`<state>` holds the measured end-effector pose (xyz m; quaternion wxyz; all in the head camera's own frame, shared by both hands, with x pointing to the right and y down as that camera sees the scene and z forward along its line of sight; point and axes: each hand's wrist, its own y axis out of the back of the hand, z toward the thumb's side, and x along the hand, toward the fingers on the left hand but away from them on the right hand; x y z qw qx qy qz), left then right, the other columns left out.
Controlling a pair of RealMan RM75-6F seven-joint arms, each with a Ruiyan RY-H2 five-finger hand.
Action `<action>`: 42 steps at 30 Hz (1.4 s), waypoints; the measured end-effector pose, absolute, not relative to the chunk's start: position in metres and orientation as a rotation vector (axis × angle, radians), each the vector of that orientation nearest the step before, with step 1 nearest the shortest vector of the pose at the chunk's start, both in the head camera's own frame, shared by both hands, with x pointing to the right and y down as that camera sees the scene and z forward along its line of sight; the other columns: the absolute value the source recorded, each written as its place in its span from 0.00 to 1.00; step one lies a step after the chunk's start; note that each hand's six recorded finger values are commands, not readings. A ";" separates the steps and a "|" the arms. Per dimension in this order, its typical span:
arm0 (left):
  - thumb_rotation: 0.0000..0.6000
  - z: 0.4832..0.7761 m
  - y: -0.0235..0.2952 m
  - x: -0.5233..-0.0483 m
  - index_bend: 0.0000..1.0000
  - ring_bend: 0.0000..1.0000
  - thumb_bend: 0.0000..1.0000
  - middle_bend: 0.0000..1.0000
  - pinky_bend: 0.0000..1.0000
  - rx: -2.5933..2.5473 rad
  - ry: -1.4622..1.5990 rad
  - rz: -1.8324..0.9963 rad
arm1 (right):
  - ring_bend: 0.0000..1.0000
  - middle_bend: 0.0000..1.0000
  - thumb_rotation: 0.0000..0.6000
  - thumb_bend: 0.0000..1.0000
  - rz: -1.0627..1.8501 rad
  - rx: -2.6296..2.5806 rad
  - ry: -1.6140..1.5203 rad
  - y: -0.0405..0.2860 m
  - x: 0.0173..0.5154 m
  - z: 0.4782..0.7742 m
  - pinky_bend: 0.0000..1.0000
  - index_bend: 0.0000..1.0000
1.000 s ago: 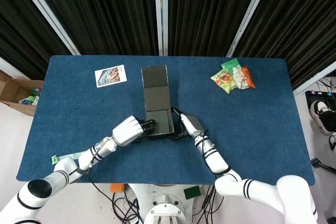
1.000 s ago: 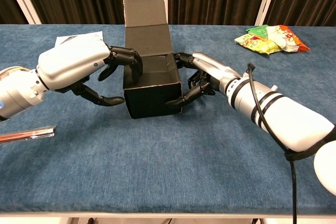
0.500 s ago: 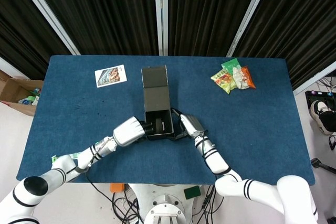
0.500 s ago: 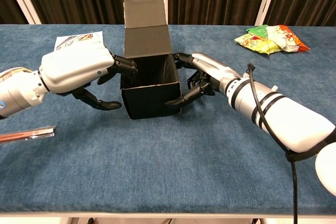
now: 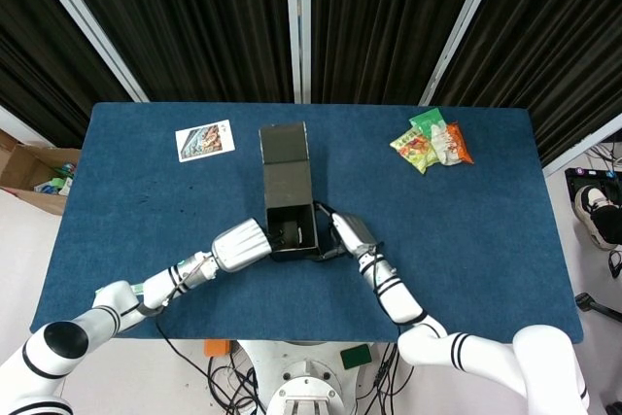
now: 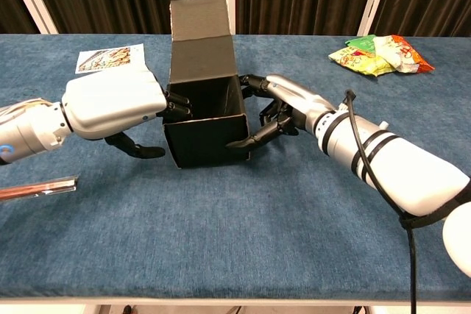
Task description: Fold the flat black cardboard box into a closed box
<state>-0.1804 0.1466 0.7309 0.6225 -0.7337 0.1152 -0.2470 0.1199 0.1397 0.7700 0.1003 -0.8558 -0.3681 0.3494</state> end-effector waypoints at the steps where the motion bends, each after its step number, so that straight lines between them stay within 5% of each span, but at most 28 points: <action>1: 1.00 0.730 0.146 -0.181 0.71 0.75 0.19 0.62 0.99 -1.681 0.270 -0.560 | 0.78 0.41 1.00 0.25 1.030 -2.531 -1.090 0.140 0.119 0.770 1.00 0.25; 6: 1.00 0.726 0.146 -0.183 0.69 0.75 0.19 0.60 0.99 -1.684 0.301 -0.543 | 0.78 0.41 1.00 0.25 1.018 -2.540 -1.100 0.140 0.118 0.768 1.00 0.25; 20: 1.00 0.718 0.141 -0.192 0.33 0.73 0.08 0.31 0.99 -1.719 0.406 -0.558 | 0.78 0.41 1.00 0.25 1.013 -2.542 -1.183 0.131 0.117 0.766 1.00 0.25; 33: 1.00 0.701 0.135 -0.207 0.30 0.73 0.06 0.28 0.99 -1.791 0.584 -0.559 | 0.78 0.37 1.00 0.25 1.031 -2.515 -1.219 0.121 0.110 0.770 1.00 0.23; 42: 1.00 0.696 0.127 -0.218 0.22 0.73 0.05 0.25 0.99 -1.970 0.837 -0.588 | 0.77 0.22 1.00 0.25 1.036 -2.482 -1.209 0.116 0.096 0.774 1.00 0.06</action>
